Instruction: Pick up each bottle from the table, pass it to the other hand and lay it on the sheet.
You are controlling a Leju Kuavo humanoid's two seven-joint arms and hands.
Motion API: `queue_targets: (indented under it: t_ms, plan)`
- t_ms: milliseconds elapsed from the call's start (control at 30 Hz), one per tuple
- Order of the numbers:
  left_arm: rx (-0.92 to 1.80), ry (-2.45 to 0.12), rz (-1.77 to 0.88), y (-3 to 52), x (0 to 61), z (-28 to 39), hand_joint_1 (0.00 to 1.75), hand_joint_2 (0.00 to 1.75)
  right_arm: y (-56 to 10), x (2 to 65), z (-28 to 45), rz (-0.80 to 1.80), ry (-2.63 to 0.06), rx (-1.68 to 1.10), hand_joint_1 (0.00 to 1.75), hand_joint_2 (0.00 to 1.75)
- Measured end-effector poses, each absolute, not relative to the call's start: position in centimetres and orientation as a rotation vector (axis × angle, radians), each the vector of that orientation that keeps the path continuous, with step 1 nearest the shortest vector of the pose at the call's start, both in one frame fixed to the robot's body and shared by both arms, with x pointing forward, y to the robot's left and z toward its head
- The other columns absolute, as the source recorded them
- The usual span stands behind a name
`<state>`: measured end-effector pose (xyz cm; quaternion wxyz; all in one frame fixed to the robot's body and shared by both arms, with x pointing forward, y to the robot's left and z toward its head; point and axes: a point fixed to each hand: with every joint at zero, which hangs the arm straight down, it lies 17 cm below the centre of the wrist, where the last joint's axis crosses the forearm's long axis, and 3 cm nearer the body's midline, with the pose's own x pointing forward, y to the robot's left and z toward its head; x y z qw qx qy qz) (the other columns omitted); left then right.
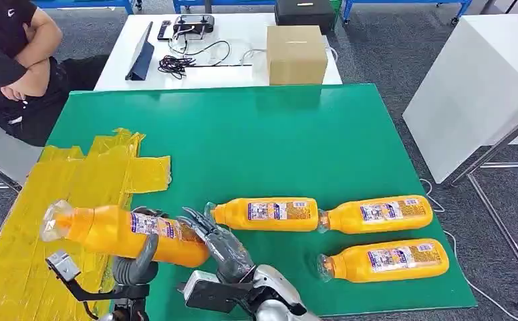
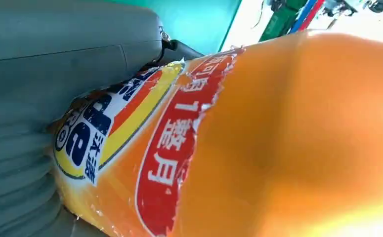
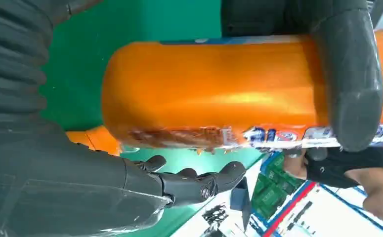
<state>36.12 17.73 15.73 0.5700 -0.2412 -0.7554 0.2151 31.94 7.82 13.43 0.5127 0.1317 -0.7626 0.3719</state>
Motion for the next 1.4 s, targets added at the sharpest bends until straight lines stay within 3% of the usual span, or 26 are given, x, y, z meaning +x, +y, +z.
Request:
queue_targets:
  t_ms: [133, 300, 433, 567, 600, 867, 1200, 1233, 1267, 1300, 1400]
  plan:
    - [-0.213, -1.861, 0.412, 20.2, 36.5, 15.5, 1.75, 1.75, 5.2, 32.9, 13.8, 0.782, -1.862, 0.233, 0.0, 0.0]
    - [0.534, -1.922, 0.059, 25.0, 36.6, 16.1, 1.75, 1.75, -1.1, 33.8, 13.6, 0.667, -1.87, 0.078, 0.0, 0.0]
    - [1.034, -1.853, -0.24, 27.8, 36.2, 16.9, 1.75, 1.75, -4.3, 34.2, 13.9, 0.655, -1.87, -0.006, 0.0, 0.0]
    - [1.334, -1.696, -0.537, 29.7, 36.3, 15.6, 1.75, 1.75, -6.8, 35.2, 14.3, 0.675, -1.868, -0.091, 0.0, 0.0]
    - [1.381, -1.646, -0.583, 30.4, 36.4, 15.0, 1.75, 1.75, -7.3, 35.4, 14.3, 0.683, -1.867, -0.11, 0.0, 1.75]
    - [1.547, -1.46, -0.715, 35.0, 36.0, 13.1, 1.75, 1.75, -11.7, 36.5, 14.0, 0.719, -1.835, -0.258, 0.0, 1.75]
    - [1.572, -1.356, -0.799, 36.2, 36.0, 10.5, 1.75, 1.75, -12.6, 36.6, 13.9, 0.744, -1.821, -0.289, 0.0, 1.75]
    - [1.577, -1.346, -0.806, 36.3, 36.0, 10.4, 1.64, 1.75, -12.6, 36.6, 13.9, 0.745, -1.82, -0.29, 0.0, 1.75]
    - [1.582, -1.337, -0.819, 36.3, 36.1, 10.2, 0.0, 1.75, -12.6, 36.6, 13.9, 0.747, -1.82, -0.292, 0.0, 1.75]
    - [1.586, -1.322, -0.837, 36.4, 36.1, 9.9, 0.0, 0.0, -12.6, 36.6, 13.8, 0.749, -1.819, -0.291, 0.0, 1.75]
    - [1.574, -1.276, -0.868, 36.7, 36.4, 8.7, 0.0, 0.0, -12.6, 36.6, 13.8, 0.751, -1.814, -0.291, 0.0, 1.75]
